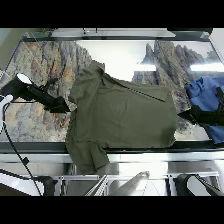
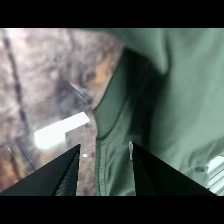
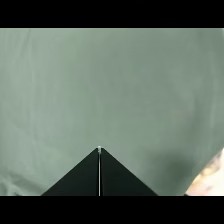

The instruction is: Fold the shirts.

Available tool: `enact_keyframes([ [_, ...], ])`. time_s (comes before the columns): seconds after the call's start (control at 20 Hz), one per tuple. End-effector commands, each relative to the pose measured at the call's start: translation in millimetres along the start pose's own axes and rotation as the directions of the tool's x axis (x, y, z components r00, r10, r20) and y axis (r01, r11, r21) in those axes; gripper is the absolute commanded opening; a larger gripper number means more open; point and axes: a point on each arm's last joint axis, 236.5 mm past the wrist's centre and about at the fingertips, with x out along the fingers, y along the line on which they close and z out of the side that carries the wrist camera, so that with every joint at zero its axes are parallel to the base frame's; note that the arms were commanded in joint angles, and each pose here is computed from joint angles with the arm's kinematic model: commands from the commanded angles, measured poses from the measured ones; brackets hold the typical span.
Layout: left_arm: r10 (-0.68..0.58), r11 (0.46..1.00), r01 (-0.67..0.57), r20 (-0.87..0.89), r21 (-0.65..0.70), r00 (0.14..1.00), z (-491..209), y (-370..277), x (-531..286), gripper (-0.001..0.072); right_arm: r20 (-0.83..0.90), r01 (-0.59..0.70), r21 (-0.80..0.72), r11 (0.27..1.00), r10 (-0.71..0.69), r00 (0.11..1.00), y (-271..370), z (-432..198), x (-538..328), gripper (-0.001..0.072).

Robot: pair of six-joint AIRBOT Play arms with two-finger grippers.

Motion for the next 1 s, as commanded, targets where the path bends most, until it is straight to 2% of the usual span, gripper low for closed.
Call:
enact_keyframes([
  [0.0,-0.017,1.000,0.017,-0.036,0.001,0.999,-15,3,21,0.0332,-0.013,-0.026,0.014,1.000,0.026,1.000,5,-7,1,0.0009],
  [0.15,-0.030,1.000,0.030,-0.081,-0.002,0.996,-23,2,35,0.0331,-0.018,-0.029,0.014,0.999,0.029,0.999,5,-8,1,0.0009],
  [0.4,-0.098,0.994,0.105,-0.264,0.011,0.959,-58,-20,48,0.0331,-0.032,-0.038,0.013,0.999,0.038,0.999,8,-11,1,0.0009],
  [0.65,-0.102,0.994,0.106,-0.226,0.003,0.969,-58,-19,29,0.0330,-0.033,-0.038,0.009,0.999,0.038,0.999,8,-11,1,0.0009],
  [0.85,-0.114,0.993,0.108,-0.200,-0.042,0.973,-83,-9,41,0.0318,-0.035,-0.039,0.009,0.999,0.039,0.999,8,-12,1,0.0009],
  [0.95,-0.164,0.987,0.162,-0.170,-0.026,0.972,-87,-19,50,0.0034,-0.036,-0.040,0.010,0.999,0.040,0.999,8,-12,1,0.0009],
])
